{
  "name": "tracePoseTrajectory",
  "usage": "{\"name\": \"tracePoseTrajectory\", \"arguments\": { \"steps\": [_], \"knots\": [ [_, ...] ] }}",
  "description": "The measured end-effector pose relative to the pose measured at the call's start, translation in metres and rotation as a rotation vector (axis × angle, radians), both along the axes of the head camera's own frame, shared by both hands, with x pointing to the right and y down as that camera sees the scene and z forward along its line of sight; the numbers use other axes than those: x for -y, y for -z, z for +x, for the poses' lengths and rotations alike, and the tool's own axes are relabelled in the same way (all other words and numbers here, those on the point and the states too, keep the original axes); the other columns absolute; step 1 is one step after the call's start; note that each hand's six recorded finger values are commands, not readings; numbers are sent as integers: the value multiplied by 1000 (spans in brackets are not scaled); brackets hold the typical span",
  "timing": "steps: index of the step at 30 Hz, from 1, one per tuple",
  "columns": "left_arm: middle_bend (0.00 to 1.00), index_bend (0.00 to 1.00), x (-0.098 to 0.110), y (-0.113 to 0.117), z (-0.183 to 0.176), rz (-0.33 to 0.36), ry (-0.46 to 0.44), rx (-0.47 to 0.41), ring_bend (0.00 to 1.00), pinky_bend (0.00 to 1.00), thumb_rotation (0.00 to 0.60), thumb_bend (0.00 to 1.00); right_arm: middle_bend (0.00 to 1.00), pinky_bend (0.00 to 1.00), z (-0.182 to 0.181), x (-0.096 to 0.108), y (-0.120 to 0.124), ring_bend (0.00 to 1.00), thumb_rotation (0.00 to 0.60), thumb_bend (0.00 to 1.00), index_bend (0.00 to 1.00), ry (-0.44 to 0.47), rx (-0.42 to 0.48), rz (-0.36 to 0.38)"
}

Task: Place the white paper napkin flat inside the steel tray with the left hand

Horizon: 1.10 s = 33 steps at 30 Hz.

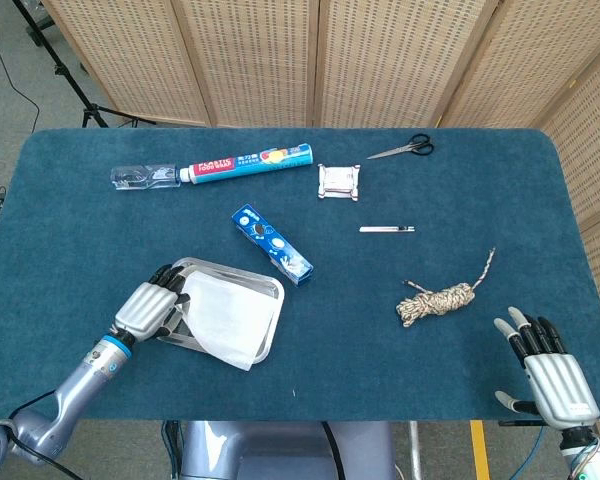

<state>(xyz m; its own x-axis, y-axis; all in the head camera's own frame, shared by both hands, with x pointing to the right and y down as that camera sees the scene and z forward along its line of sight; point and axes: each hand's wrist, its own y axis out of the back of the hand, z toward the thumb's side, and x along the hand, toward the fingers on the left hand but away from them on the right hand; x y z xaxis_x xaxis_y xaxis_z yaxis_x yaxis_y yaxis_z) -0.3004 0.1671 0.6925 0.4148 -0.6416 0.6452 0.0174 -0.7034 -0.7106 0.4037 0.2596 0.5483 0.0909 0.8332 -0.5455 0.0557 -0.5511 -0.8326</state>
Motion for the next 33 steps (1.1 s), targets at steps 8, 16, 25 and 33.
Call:
{"name": "tracePoseTrajectory", "arguments": {
  "steps": [8, 16, 25, 33],
  "knots": [
    [52, 641, -7, -4, 6, -41, 35, 20, 0, 0, 600, 550, 0, 0, 0, 0, 1, 0, 600, 0, 102, 0, 2, 3],
    [52, 629, -9, 0, 7, -82, 61, 18, 0, 0, 600, 408, 0, 0, 1, 1, 1, 0, 600, 0, 102, -3, 3, 9],
    [52, 472, -2, 10, 2, -76, 39, 16, 0, 0, 600, 121, 0, 0, 0, 1, 3, 0, 600, 0, 102, -4, 8, 22],
    [52, 471, 2, 10, -1, -70, 49, 27, 0, 0, 600, 119, 0, 0, 0, 1, 3, 0, 600, 0, 102, -4, 10, 24]
  ]
}}
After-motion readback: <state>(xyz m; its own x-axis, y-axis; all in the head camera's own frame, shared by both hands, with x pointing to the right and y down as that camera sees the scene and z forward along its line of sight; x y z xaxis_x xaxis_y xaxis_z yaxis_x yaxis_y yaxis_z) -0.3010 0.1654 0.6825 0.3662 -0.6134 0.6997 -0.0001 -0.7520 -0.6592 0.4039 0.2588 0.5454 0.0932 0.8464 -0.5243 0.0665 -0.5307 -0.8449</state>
